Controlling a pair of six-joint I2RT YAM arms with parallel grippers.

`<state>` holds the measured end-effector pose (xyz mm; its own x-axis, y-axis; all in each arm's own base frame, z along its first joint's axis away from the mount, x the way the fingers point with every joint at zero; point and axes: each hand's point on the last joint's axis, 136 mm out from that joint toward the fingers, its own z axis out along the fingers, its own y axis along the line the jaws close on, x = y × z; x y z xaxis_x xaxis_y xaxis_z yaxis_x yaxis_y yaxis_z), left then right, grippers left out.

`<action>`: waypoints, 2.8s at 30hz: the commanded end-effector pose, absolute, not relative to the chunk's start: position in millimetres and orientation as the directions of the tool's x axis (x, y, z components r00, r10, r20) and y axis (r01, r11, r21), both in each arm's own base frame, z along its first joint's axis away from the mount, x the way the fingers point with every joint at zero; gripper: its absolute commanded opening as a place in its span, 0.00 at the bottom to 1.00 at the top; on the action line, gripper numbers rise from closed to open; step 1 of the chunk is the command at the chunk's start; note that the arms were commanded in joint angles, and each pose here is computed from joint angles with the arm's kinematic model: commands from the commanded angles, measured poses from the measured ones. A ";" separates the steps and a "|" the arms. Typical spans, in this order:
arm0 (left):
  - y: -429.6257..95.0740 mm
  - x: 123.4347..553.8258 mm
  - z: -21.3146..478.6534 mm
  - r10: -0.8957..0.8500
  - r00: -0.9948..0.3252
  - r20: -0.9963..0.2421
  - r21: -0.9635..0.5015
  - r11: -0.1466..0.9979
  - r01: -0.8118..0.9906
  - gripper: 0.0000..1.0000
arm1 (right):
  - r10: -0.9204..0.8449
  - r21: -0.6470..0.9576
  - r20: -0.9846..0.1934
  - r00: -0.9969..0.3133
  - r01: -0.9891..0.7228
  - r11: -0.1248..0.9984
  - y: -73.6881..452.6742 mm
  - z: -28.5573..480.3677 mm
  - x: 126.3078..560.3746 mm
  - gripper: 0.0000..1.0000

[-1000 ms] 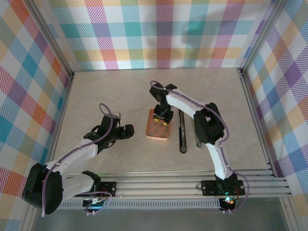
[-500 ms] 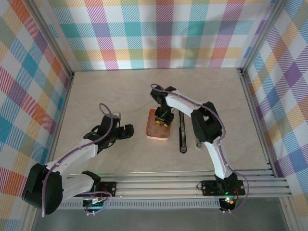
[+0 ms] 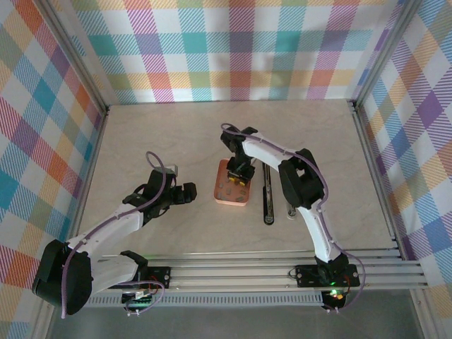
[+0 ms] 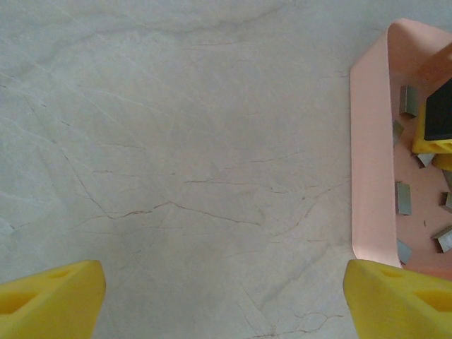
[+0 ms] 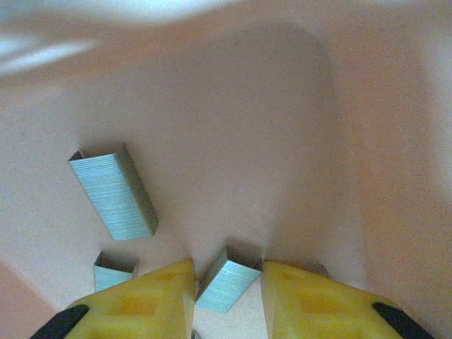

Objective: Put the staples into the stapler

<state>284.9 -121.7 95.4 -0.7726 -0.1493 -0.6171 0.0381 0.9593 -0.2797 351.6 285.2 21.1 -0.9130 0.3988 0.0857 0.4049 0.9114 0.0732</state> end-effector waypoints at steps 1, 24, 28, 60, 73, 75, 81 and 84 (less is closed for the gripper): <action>-121.5 291.4 103.4 -0.149 -0.755 -0.639 -0.278 0.959 0.046 0.87 | 0.389 0.052 0.076 -0.918 0.394 0.918 277.8 8.0 360.7 0.24; -157.2 293.6 124.4 -0.152 -0.737 -0.659 -0.422 0.886 0.195 0.87 | 0.147 0.198 -0.341 -0.929 0.082 0.977 274.4 113.6 353.1 0.15; -172.7 292.3 135.8 -0.164 -0.702 -0.693 -0.478 0.834 0.277 0.88 | 0.109 0.221 -0.432 -0.895 0.012 0.975 254.8 128.6 331.9 0.15; -204.5 279.6 133.8 -0.052 -0.632 -0.773 -0.412 0.799 0.439 0.90 | -0.047 0.116 -0.358 -0.932 -0.094 0.989 183.2 67.8 214.1 0.16; -204.1 279.6 134.6 -0.052 -0.630 -0.775 -0.409 0.801 0.437 0.90 | -0.047 0.085 -0.327 -0.944 -0.079 0.993 178.6 56.7 210.2 0.17; -204.5 279.4 134.4 -0.051 -0.631 -0.774 -0.410 0.800 0.438 0.91 | -0.048 0.079 -0.320 -0.946 -0.077 0.994 177.3 54.6 208.9 0.17; -205.2 278.4 132.7 -0.048 -0.635 -0.771 -0.410 0.800 0.438 0.91 | -0.034 0.066 -0.310 -0.950 -0.057 0.996 173.1 51.6 206.7 0.16; -205.1 278.6 131.8 -0.047 -0.636 -0.770 -0.410 0.801 0.436 0.91 | -0.028 0.062 -0.308 -0.951 -0.049 0.997 171.7 51.1 205.8 0.17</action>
